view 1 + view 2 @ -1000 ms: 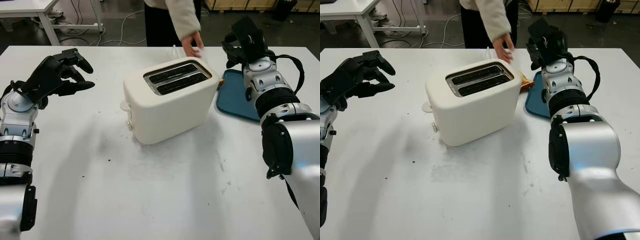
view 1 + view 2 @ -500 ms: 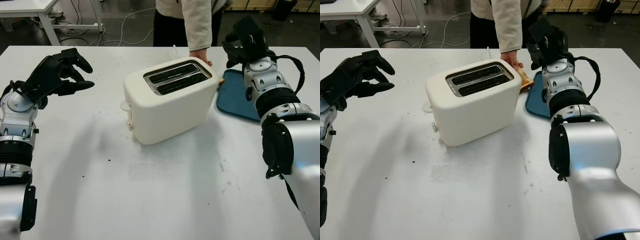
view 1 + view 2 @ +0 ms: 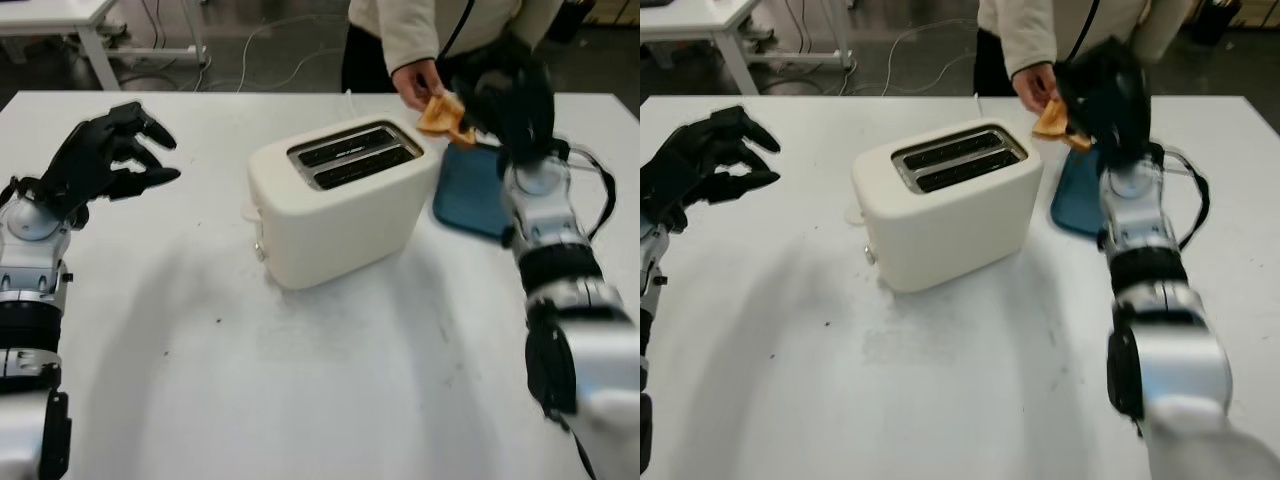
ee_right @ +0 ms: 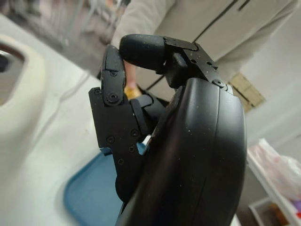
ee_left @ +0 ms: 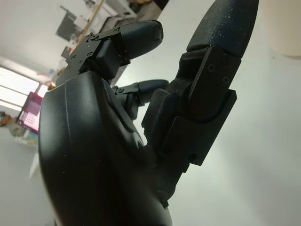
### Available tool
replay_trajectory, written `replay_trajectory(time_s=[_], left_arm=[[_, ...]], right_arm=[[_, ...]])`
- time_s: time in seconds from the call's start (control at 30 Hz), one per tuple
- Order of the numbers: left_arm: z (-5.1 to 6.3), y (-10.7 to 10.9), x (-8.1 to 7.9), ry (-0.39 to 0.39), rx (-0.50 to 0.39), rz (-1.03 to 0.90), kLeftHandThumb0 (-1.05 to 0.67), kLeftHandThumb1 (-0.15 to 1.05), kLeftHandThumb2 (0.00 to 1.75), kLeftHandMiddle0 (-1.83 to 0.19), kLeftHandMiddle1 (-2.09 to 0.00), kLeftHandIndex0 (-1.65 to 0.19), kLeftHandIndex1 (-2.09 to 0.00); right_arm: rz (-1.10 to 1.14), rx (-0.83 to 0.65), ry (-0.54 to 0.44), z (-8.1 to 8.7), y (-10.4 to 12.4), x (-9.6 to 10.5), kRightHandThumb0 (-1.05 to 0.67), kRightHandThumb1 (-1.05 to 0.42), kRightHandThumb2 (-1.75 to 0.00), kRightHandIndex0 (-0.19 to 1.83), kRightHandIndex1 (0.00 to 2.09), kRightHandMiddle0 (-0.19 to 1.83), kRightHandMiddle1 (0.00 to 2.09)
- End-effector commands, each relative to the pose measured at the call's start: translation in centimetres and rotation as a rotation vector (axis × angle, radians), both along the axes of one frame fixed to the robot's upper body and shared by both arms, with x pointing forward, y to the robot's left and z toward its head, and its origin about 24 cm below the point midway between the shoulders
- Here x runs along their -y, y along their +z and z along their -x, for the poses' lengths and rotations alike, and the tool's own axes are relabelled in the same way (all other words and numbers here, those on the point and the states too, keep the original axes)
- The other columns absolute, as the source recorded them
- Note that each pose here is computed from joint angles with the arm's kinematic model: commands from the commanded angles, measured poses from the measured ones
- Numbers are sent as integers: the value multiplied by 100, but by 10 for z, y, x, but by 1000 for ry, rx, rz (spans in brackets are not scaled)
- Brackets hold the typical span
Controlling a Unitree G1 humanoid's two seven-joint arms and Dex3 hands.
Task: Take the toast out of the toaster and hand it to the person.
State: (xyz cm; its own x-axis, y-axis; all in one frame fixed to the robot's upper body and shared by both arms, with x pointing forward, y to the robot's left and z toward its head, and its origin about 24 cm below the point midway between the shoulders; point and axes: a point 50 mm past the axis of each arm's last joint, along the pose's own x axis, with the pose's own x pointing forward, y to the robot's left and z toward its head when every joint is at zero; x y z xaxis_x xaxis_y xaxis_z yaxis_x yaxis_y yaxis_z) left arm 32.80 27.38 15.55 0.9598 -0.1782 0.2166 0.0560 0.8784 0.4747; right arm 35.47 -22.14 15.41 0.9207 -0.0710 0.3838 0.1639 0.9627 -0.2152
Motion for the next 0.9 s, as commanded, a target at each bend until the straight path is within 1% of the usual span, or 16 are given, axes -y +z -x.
replay_trajectory(time_s=[0.0,0.03,0.1,0.17,0.2,0.23,0.33,0.43,0.47,0.57,0.67,0.77,0.87], left_arm=[[12,-8,2,33,22,84,-105,82,0,-31,-158,-32,-147],[16,-10,3,38,25,100,-105,83,1,-26,-162,-28,-151],[25,-17,7,40,28,135,-105,82,0,-19,-166,-24,-154],[34,-25,11,44,20,147,-105,82,0,-14,-169,-20,-155],[38,-29,13,43,20,149,-105,83,1,-12,-171,-18,-157],[42,-34,15,44,19,155,-105,84,1,-11,-171,-16,-158],[50,-46,20,53,24,182,-105,85,1,-8,-172,-12,-160],[56,-58,25,76,38,208,-105,86,1,-6,-173,-9,-162],[57,-61,26,85,44,221,-105,86,1,-3,-174,-5,-165],[61,-72,33,104,59,276,-105,86,1,-1,-174,-2,-167],[64,-82,40,109,56,293,-105,87,1,-3,-175,-4,-168],[66,-90,48,103,50,329,-105,86,0,-2,-175,-5,-167],[65,-97,53,86,9,337,-105,85,0,-3,-175,-7,-166]], right_arm=[[-51,7,39,30,-14,-1,-51,-92,-34,87,131,83,87],[-69,2,54,40,-19,-2,-51,-92,-34,83,118,84,67],[-98,-8,79,61,-29,-6,-51,-92,-36,79,99,87,41],[-118,-40,91,80,-40,-9,-52,-92,-37,77,77,86,20],[-128,-62,101,88,-45,-11,-52,-92,-38,75,66,84,14],[-138,-85,112,96,-50,-13,-50,-92,-39,75,51,80,7],[-180,-144,147,111,-62,-21,-50,-92,-42,71,31,73,1],[-236,-198,179,123,-74,-31,-52,-92,-43,64,21,64,0],[-259,-212,187,127,-78,-34,-53,-92,-43,59,16,58,0],[-315,-252,201,136,-87,-43,-56,-92,-44,50,10,49,0],[-362,-285,199,140,-94,-48,-55,-92,-46,45,6,44,0],[-390,-308,200,140,-95,-52,-54,-92,-47,39,3,38,0],[-397,-308,194,139,-94,-54,-55,-92,-46,32,0,31,0]])
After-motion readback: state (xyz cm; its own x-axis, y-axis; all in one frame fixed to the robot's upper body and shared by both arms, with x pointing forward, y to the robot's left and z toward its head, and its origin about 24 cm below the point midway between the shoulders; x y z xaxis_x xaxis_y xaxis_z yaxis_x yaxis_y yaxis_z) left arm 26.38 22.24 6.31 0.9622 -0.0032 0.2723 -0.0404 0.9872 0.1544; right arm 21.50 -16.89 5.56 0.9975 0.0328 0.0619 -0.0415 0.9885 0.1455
